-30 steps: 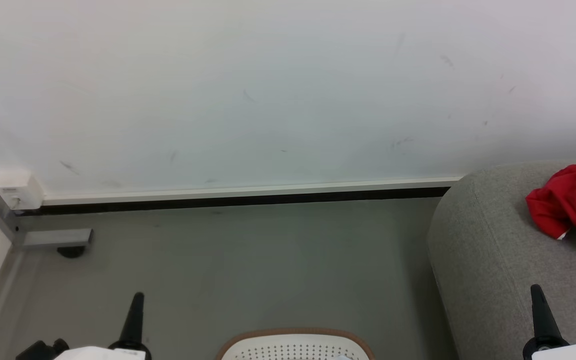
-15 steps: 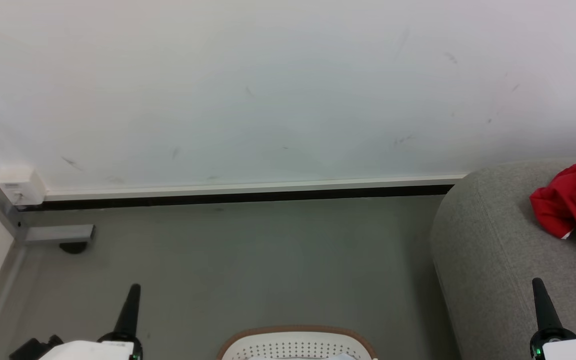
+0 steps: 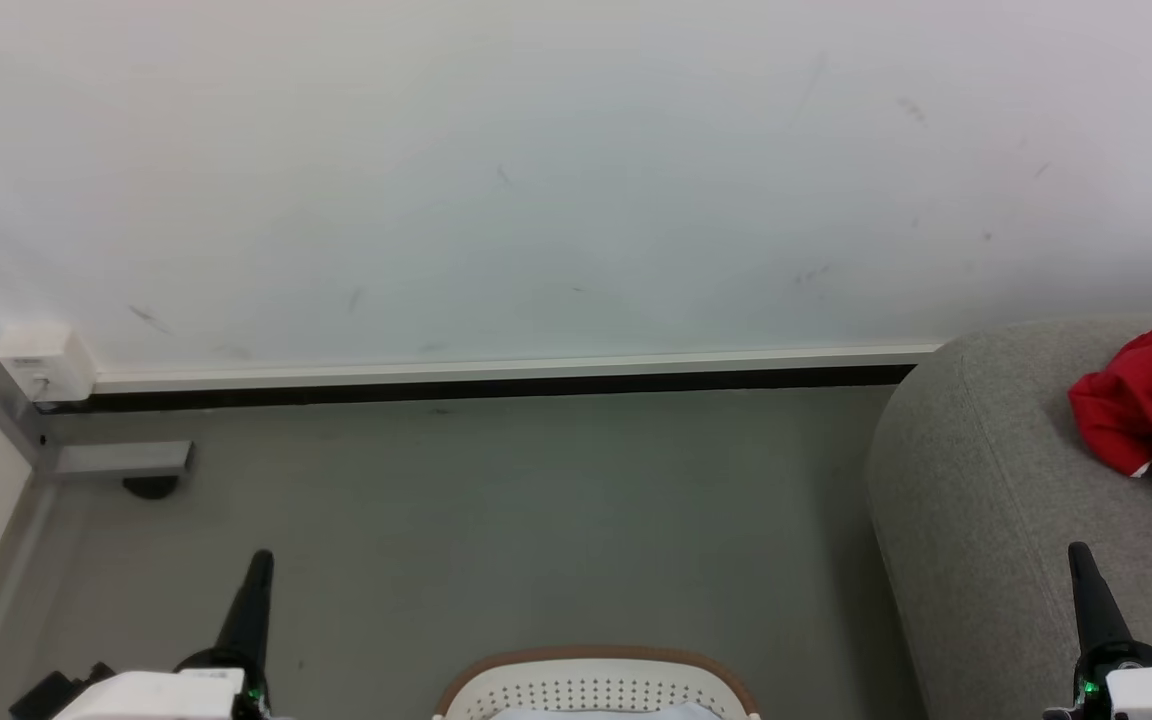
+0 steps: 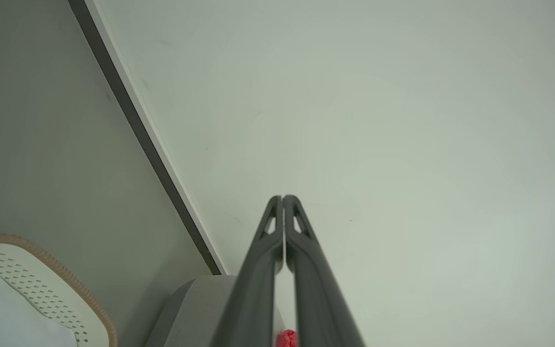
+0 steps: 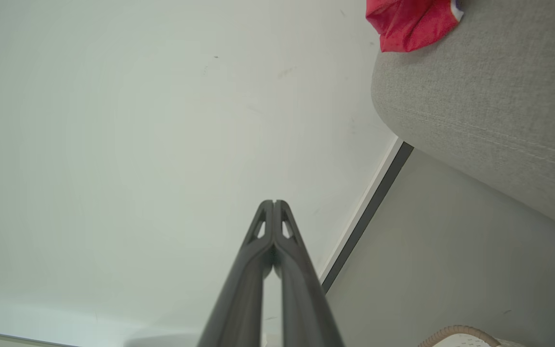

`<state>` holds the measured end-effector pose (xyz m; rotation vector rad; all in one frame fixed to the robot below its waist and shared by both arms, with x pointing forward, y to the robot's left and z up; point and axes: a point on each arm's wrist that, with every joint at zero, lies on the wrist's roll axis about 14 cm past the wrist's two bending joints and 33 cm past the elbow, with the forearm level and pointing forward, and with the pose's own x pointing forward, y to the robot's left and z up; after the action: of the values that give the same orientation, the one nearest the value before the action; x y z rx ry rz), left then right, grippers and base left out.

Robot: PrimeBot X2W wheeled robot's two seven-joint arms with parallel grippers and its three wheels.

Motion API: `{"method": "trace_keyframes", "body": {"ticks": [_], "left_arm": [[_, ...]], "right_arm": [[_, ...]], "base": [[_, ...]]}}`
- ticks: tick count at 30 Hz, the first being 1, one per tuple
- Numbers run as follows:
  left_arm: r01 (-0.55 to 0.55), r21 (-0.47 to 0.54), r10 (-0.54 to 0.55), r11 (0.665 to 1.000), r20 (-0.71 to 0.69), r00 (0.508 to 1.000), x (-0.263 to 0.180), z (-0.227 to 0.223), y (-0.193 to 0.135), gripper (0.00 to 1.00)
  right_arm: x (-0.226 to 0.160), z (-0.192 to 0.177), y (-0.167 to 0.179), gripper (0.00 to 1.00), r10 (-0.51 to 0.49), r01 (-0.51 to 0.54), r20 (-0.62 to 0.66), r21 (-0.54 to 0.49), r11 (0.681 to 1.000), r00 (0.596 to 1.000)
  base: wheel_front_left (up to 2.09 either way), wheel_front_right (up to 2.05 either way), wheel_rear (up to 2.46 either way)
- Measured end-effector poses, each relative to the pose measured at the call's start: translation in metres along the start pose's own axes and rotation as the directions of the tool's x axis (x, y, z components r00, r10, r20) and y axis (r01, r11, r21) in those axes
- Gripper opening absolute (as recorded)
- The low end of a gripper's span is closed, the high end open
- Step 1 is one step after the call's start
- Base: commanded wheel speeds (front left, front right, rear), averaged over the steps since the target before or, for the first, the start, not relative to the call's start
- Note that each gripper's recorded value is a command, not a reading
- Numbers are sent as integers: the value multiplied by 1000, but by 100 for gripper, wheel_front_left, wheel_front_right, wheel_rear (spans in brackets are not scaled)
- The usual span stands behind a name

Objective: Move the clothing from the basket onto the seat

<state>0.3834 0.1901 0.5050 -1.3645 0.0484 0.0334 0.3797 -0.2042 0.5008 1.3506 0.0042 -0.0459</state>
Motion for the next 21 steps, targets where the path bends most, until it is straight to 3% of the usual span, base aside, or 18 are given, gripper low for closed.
{"method": "trace_keyframes", "body": {"ticks": [21], "left_arm": [[33, -146, -32, 989, 8, 999, 4, 8, -7, 0]], "right_arm": [[8, -2, 7, 0, 27, -24, -17, 161, 987, 999]], "base": [[0, 0, 0]]}}
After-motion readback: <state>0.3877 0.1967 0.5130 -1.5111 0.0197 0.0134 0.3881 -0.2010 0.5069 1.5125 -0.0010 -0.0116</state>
